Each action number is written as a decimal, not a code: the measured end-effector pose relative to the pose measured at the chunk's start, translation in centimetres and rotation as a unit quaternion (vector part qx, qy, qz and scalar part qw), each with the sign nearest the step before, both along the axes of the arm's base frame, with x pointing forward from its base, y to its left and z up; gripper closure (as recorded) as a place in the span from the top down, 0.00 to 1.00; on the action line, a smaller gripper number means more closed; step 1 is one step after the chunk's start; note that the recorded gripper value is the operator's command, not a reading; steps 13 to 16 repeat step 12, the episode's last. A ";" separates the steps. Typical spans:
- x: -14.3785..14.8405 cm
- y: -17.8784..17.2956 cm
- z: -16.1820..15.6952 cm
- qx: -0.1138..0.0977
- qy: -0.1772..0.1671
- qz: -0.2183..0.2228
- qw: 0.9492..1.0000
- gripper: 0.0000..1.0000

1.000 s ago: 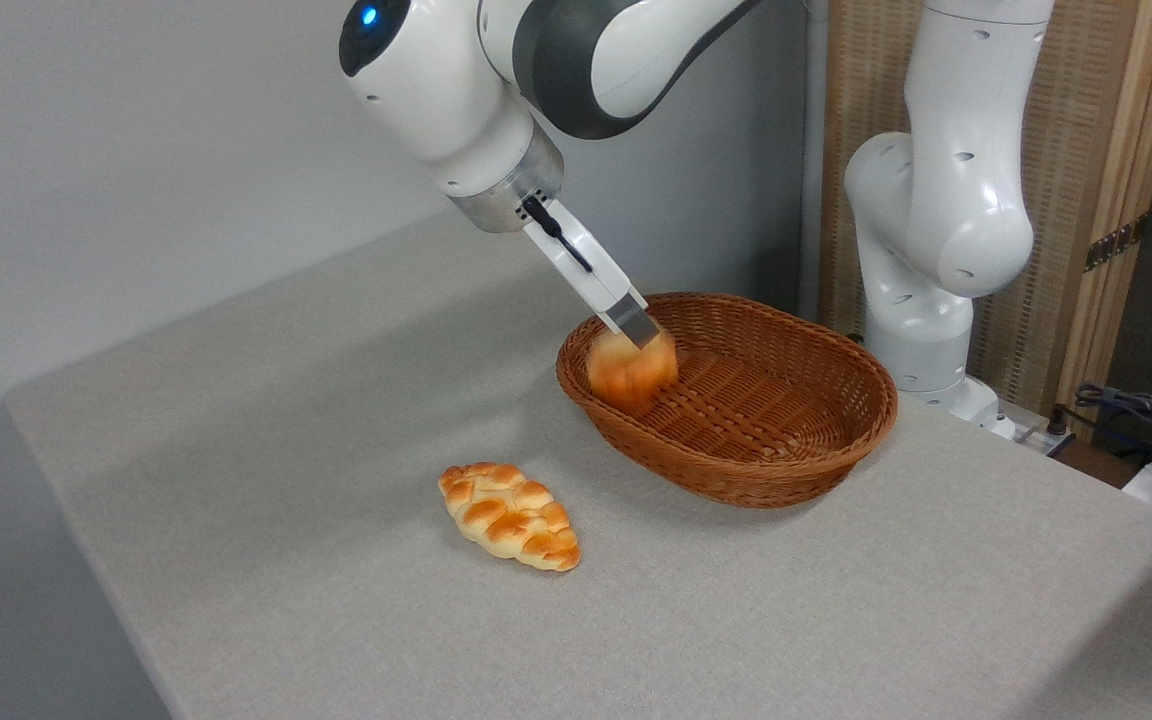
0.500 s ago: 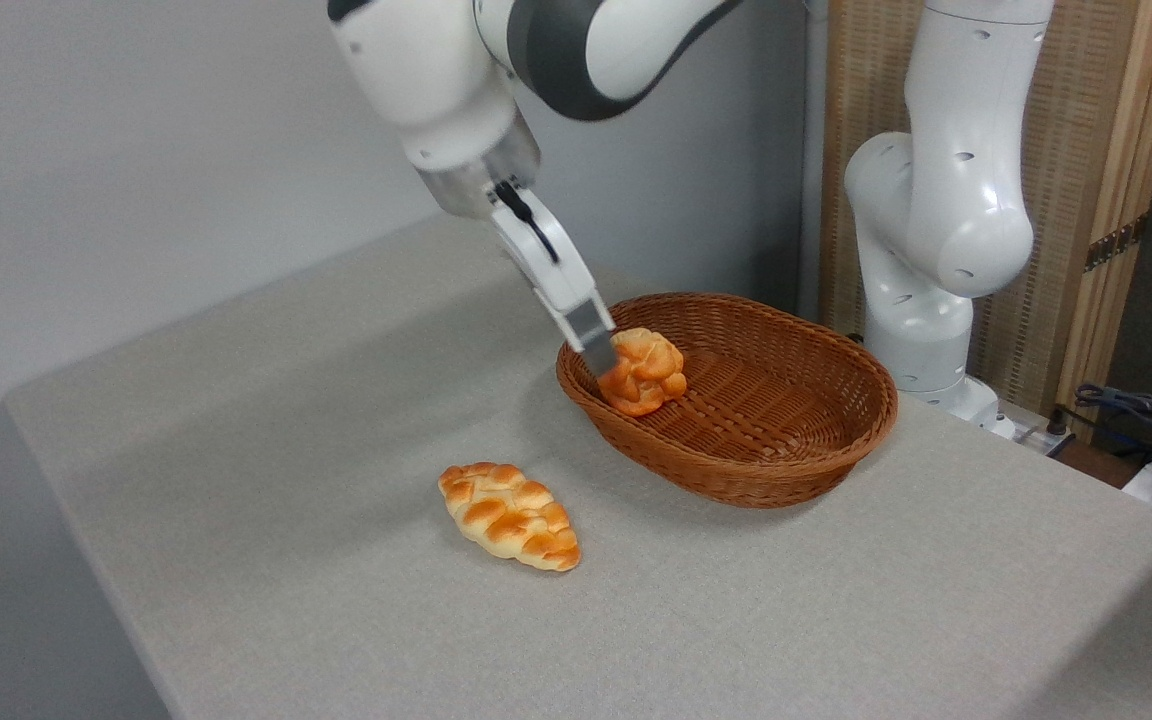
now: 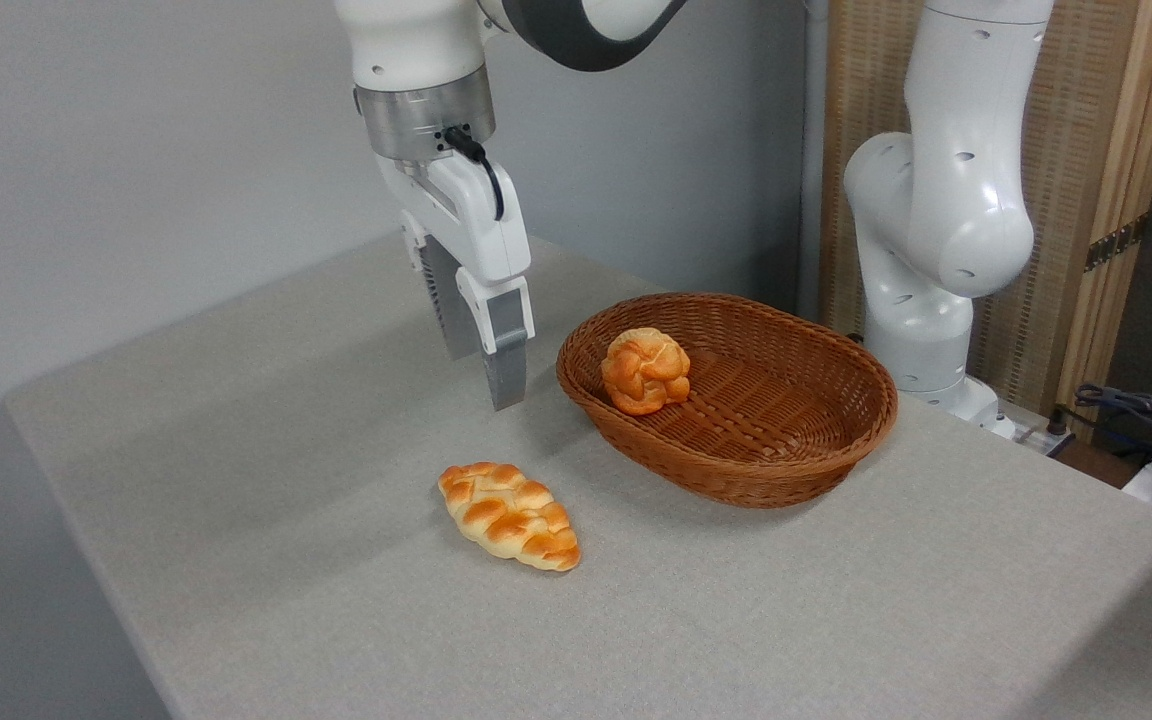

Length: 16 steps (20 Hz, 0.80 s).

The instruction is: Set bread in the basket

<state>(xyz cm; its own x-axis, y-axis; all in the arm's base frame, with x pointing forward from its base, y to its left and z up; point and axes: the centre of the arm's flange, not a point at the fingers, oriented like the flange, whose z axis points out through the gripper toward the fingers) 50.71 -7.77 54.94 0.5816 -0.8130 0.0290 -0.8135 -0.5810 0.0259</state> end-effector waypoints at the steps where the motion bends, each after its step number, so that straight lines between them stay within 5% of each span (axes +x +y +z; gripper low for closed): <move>1: 0.1 0.0 0.1 0.002 -0.002 0.005 1.000 1.00; 8: 1.9 2.5 1.5 -0.005 -0.052 0.051 0.997 1.00; 16: 2.2 3.2 2.0 -0.008 -0.062 0.070 0.996 1.00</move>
